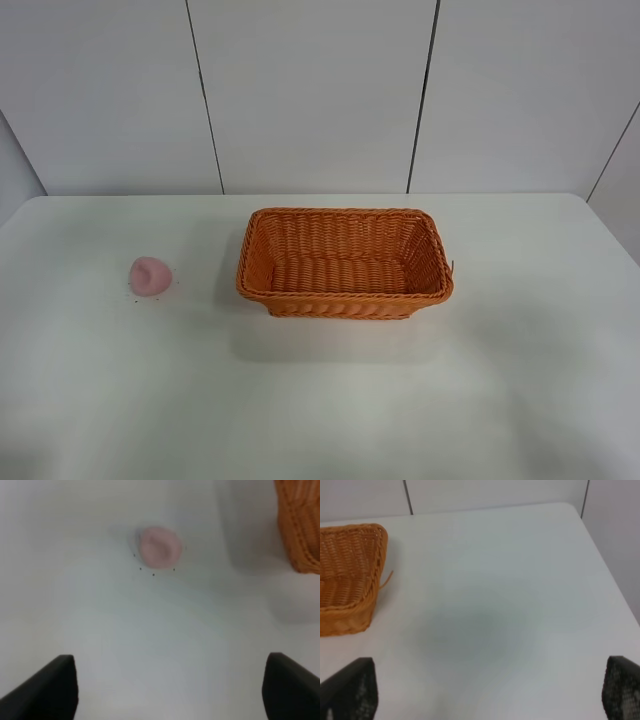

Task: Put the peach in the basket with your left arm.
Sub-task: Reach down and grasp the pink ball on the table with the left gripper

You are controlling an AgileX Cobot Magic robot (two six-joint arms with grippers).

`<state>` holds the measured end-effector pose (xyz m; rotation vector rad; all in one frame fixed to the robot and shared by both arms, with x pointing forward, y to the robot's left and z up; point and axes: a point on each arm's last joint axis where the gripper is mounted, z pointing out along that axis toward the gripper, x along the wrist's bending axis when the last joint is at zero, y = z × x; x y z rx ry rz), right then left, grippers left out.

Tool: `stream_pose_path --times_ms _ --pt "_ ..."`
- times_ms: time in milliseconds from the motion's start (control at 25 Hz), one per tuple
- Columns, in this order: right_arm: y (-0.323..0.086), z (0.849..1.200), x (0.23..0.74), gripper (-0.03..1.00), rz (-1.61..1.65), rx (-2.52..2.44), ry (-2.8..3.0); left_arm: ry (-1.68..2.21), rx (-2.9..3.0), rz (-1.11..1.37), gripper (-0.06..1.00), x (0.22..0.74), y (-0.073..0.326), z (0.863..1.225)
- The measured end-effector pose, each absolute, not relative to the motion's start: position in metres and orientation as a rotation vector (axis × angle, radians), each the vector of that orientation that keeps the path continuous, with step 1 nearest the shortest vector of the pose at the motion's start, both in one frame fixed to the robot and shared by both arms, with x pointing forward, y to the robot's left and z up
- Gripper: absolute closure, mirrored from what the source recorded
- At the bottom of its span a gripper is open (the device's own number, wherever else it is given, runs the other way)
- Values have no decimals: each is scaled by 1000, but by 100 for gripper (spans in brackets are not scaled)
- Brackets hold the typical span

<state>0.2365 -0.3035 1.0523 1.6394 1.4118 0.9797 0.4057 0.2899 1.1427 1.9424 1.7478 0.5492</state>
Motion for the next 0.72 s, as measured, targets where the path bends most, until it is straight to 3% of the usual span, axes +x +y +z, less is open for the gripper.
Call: stream_pose_path --times_ms 240,400,720 --pt "-303 1052 236 27 980 1639 1412 1892 2091 328 9 527 285 1109" --pt "-303 1052 236 27 980 1639 1412 1964 2166 199 9 595 282 1065" --pt "-303 1052 236 27 980 1639 1412 2042 2229 12 9 662 277 991"
